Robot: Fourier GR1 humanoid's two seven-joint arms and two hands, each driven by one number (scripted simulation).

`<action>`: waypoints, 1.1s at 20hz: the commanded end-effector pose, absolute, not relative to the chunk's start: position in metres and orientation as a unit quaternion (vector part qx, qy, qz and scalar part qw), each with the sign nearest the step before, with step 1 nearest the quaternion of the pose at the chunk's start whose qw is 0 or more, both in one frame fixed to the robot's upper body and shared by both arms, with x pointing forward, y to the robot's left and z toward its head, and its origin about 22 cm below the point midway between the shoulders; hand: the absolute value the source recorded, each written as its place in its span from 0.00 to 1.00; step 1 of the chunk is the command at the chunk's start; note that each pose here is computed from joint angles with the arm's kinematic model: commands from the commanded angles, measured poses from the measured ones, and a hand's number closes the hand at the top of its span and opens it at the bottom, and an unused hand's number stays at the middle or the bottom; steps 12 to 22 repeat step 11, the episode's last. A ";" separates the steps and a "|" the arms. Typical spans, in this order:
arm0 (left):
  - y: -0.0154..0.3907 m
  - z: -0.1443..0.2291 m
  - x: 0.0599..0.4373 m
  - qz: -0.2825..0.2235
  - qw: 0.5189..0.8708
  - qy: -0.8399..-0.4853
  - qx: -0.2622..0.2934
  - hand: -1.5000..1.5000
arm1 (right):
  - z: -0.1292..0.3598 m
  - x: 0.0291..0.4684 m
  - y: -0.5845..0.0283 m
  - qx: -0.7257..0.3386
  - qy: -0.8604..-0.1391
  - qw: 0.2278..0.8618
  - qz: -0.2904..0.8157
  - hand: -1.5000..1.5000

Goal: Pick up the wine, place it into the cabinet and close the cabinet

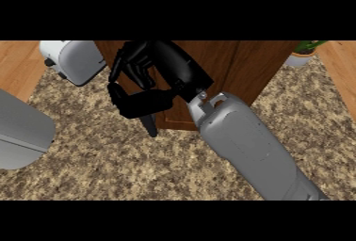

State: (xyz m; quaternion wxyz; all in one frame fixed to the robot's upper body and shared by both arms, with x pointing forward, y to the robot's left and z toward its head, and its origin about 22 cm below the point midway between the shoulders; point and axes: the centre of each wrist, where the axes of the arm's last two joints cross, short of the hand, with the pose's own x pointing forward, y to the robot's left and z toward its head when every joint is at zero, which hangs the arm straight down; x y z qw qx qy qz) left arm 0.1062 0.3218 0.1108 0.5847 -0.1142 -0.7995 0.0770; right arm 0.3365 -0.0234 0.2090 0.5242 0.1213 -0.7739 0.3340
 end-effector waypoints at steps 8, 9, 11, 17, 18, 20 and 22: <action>0.301 0.099 0.125 0.085 0.585 -0.800 -0.106 0.00 | 0.216 0.392 -0.079 0.040 -0.778 0.551 0.299 1.00; 0.301 0.093 0.124 0.091 0.585 -0.799 -0.108 0.00 | 0.206 0.392 -0.089 0.040 -0.779 0.551 0.296 1.00; 0.294 0.093 0.132 0.080 0.580 -0.802 -0.117 0.00 | 0.218 0.394 -0.084 0.043 -0.784 0.541 0.301 1.00; 0.294 0.093 0.132 0.080 0.580 -0.802 -0.117 0.00 | 0.218 0.394 -0.084 0.043 -0.784 0.541 0.301 1.00; 0.294 0.093 0.132 0.080 0.580 -0.802 -0.117 0.00 | 0.218 0.394 -0.084 0.043 -0.784 0.541 0.301 1.00; 0.294 0.093 0.132 0.080 0.580 -0.802 -0.117 0.00 | 0.218 0.394 -0.084 0.043 -0.784 0.541 0.301 1.00; 0.294 0.093 0.132 0.080 0.580 -0.802 -0.117 0.00 | 0.218 0.394 -0.084 0.043 -0.784 0.541 0.301 1.00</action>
